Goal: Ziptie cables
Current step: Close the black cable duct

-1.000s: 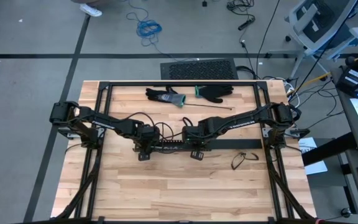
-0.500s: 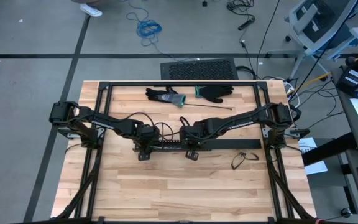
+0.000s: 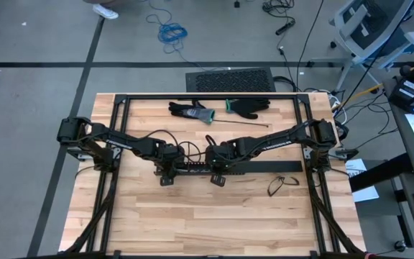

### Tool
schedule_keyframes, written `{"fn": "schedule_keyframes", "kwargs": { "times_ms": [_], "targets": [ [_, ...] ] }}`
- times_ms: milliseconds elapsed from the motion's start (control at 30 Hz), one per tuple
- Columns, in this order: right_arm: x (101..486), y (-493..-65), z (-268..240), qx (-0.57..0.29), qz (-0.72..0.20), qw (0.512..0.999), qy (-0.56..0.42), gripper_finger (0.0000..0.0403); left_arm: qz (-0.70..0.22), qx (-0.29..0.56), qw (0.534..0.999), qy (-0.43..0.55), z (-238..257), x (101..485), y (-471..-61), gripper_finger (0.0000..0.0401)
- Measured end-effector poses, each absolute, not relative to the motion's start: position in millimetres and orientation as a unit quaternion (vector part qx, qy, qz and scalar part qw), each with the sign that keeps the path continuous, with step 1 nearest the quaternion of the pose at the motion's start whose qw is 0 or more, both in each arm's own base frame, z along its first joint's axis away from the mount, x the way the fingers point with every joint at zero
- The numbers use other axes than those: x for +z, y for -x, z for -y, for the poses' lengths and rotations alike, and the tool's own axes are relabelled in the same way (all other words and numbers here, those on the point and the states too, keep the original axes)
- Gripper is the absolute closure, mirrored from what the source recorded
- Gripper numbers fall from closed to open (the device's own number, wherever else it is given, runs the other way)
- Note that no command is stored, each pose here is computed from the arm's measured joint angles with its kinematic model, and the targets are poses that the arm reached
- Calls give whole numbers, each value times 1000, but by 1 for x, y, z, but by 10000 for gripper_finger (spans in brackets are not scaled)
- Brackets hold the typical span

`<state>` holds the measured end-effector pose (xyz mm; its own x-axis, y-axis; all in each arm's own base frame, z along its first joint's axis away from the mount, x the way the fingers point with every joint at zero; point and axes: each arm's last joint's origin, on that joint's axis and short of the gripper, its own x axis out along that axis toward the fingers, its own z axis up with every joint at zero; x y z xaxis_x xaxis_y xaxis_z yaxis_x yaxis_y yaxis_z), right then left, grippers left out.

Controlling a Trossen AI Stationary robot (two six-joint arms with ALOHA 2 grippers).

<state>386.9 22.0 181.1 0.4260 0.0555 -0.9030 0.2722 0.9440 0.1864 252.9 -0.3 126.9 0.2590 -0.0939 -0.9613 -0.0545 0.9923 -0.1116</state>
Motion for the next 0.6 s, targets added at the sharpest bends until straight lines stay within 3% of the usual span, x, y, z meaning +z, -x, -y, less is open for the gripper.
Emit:
{"fn": "schedule_keyframes", "kwargs": {
  "times_ms": [600],
  "targets": [
    [164,-400,-23,-51,-516,836,-180,403,-606,-8,793,56,0,127,-254,165]
  ]
}}
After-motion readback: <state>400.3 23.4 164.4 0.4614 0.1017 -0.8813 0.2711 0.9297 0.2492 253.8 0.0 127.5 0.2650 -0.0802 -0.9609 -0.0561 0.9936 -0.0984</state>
